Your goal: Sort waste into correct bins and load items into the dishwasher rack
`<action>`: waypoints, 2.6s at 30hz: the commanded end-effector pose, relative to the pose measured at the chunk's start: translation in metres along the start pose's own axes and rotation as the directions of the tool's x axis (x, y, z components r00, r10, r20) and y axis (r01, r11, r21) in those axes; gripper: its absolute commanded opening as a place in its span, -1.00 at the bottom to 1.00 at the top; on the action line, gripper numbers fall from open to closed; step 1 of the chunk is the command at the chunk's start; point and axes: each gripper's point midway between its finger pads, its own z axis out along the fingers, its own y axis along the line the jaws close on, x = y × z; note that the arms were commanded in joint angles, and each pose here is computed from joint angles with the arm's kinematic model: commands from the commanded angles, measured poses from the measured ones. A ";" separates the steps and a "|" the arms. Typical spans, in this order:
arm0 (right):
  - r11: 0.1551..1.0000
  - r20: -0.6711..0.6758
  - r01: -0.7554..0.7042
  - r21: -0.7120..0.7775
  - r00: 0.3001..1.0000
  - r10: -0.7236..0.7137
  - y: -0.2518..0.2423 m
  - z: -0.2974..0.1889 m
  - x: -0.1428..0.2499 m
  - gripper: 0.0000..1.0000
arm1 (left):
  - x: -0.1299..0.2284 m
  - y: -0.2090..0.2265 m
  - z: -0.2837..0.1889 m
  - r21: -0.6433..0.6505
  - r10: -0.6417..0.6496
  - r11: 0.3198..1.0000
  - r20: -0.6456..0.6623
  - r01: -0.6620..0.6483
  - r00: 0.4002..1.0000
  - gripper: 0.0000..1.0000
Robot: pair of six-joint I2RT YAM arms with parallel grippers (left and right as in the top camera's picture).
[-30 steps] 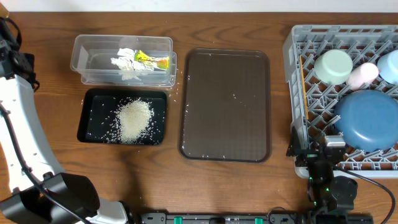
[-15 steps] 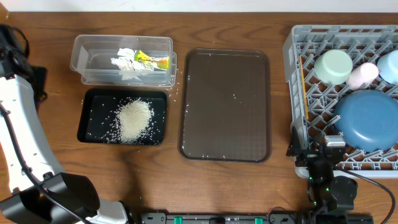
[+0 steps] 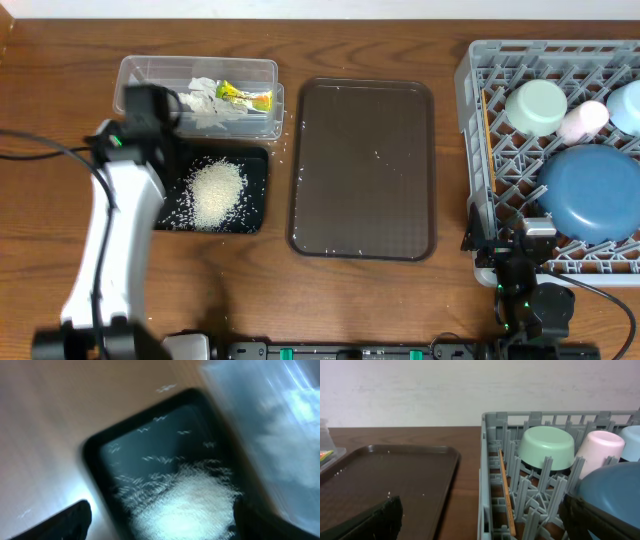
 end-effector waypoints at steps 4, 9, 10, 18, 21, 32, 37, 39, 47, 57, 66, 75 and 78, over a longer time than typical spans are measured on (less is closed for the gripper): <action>1.000 0.004 0.012 0.008 1.000 -0.012 -0.002 -0.001 -0.001 0.98 | 0.015 -0.017 -0.013 0.192 0.240 0.936 0.266 -0.295 0.934 0.84; 1.000 0.004 0.012 0.008 1.000 -0.012 -0.002 -0.001 -0.001 0.99 | 0.030 0.006 -0.018 0.277 0.197 0.906 0.397 -0.321 0.896 0.85; 1.000 0.004 0.012 0.008 1.000 -0.012 -0.002 -0.001 -0.001 0.98 | 0.033 0.012 -0.019 0.287 0.189 0.901 0.419 -0.327 0.888 0.84; 1.000 0.004 0.012 0.008 1.000 -0.012 -0.002 -0.001 -0.001 0.98 | 0.051 0.035 -0.025 0.365 0.131 0.870 0.477 -0.331 0.869 0.84; 1.000 0.004 0.012 0.008 1.000 -0.012 -0.002 -0.001 -0.001 0.99 | 0.055 0.026 -0.037 0.423 0.146 0.809 0.527 -0.408 0.837 0.84; 1.000 0.004 0.012 0.008 1.000 -0.012 -0.002 -0.001 -0.001 0.99 | 0.072 0.025 -0.050 0.474 0.128 0.686 0.669 -0.552 0.732 0.84; 1.000 0.004 0.012 0.008 1.000 -0.012 -0.002 -0.001 -0.001 0.99 | 0.075 0.027 -0.051 0.498 0.065 0.668 0.701 -0.553 0.710 0.84; 1.000 0.004 0.012 0.008 1.000 -0.012 -0.002 -0.001 -0.001 0.99 | 0.076 0.028 -0.050 0.502 0.052 0.665 0.708 -0.553 0.705 0.85; 1.000 0.004 0.012 0.008 1.000 -0.012 -0.002 -0.001 -0.001 0.98 | 0.084 0.035 -0.044 0.500 0.055 0.662 0.710 -0.558 0.702 0.84; 1.000 0.004 0.012 0.008 1.000 -0.012 -0.002 -0.001 -0.001 0.99 | 0.087 0.033 -0.043 0.481 0.093 0.643 0.724 -0.597 0.683 0.85; 1.000 0.004 0.012 0.008 1.000 -0.012 -0.002 -0.001 -0.001 0.99 | 0.097 0.026 -0.046 0.449 0.160 0.580 0.755 -0.680 0.635 0.85; 1.000 0.004 0.012 0.008 1.000 -0.012 -0.002 -0.001 -0.001 0.99 | 0.095 0.028 -0.045 0.445 0.158 0.590 0.755 -0.674 0.636 0.84; 1.000 0.004 0.012 0.008 1.000 -0.012 -0.002 -0.001 -0.001 0.98 | 0.095 0.028 -0.045 0.445 0.159 0.590 0.755 -0.674 0.637 0.84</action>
